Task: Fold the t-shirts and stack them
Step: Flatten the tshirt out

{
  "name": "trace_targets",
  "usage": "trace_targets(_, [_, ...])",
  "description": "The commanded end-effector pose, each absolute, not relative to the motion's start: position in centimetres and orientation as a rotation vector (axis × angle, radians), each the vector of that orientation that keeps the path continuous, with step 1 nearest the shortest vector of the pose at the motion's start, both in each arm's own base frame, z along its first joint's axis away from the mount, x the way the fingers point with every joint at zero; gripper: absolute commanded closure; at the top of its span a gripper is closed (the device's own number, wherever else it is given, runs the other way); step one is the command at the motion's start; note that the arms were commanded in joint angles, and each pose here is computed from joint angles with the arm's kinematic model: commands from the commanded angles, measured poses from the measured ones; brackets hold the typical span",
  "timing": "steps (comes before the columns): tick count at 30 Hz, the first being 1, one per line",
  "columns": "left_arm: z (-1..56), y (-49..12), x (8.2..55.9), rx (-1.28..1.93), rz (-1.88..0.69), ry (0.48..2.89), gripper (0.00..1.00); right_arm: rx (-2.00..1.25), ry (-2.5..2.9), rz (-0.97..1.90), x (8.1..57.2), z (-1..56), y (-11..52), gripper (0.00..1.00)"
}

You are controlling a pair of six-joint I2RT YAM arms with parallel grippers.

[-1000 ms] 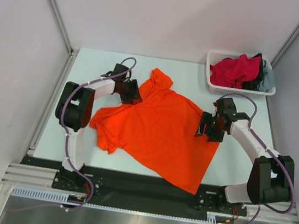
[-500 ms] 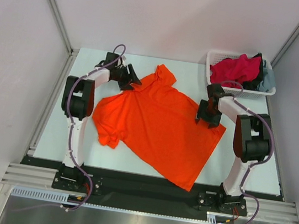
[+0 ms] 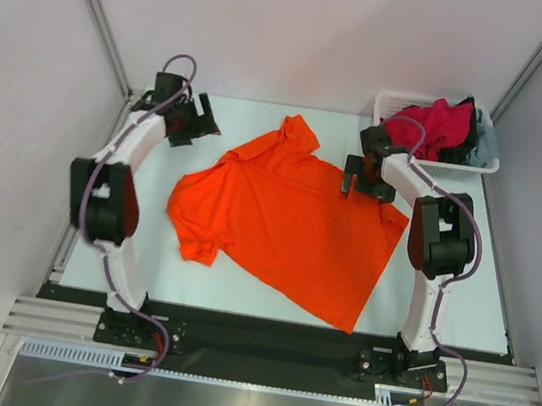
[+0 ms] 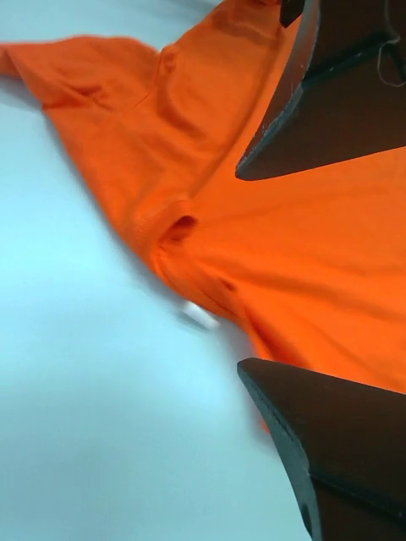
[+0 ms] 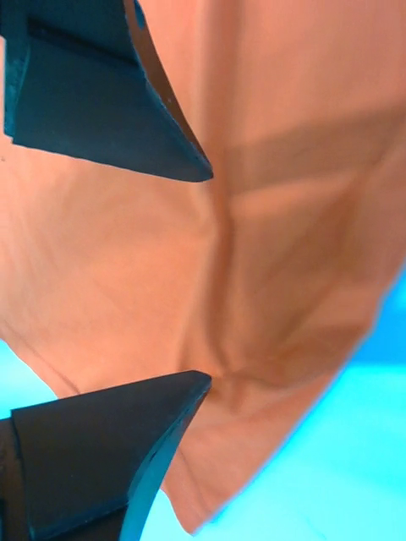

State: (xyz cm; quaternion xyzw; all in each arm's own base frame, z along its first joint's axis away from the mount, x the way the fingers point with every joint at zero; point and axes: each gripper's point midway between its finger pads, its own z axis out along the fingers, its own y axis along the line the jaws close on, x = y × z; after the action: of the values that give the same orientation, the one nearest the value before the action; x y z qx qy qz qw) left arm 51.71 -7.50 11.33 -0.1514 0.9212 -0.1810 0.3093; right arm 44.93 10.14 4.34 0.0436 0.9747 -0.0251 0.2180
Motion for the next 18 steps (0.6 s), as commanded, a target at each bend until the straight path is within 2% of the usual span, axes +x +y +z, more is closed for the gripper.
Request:
trace_targets(1, [20.6, -4.7, 46.0, -0.384, -0.302, 2.282, 0.08, 0.183, 2.692, -0.075, 42.3, 7.0, 10.2, 0.00])
trace_targets(2, [21.1, -4.5, 44.5, -0.389, -0.297, 2.268, 0.10, 0.200, 2.672, -0.030, 41.5, 8.4, 10.5, 0.00])
trace_targets(4, [18.4, -4.2, 40.5, -0.434, -0.280, 2.330, 0.13, 0.238, 2.718, 0.001, 38.6, 7.8, 10.4, 0.00])
trace_targets(5, [20.1, -4.3, 38.5, -0.437, -0.301, 2.284, 0.17, 0.229, 2.709, 0.006, 37.8, 8.1, 10.6, 0.00])
trace_targets(6, [17.2, -4.6, 36.1, -0.465, -0.318, 2.353, 0.19, 0.236, 2.664, 0.022, 37.0, 9.8, 10.6, 0.00])
trace_targets(8, [16.9, -4.7, 33.1, -0.486, -0.331, 2.342, 0.28, 0.212, 2.682, 0.019, 34.3, 9.5, 10.6, 0.00])
trace_targets(9, [14.7, -5.3, 31.1, -0.474, -0.318, 2.391, 0.30, 0.195, 2.641, 0.063, 33.4, 11.2, 11.0, 0.00])
trace_targets(14, [12.4, -8.6, 26.6, -0.388, -0.177, 2.489, 0.28, 0.168, 2.702, 0.127, 26.6, 11.4, 12.3, 0.01])
trace_targets(18, [11.3, -10.6, 24.3, -0.409, -0.119, 2.531, 0.26, 0.211, 2.747, 0.301, 21.7, 10.5, 13.7, 0.10])
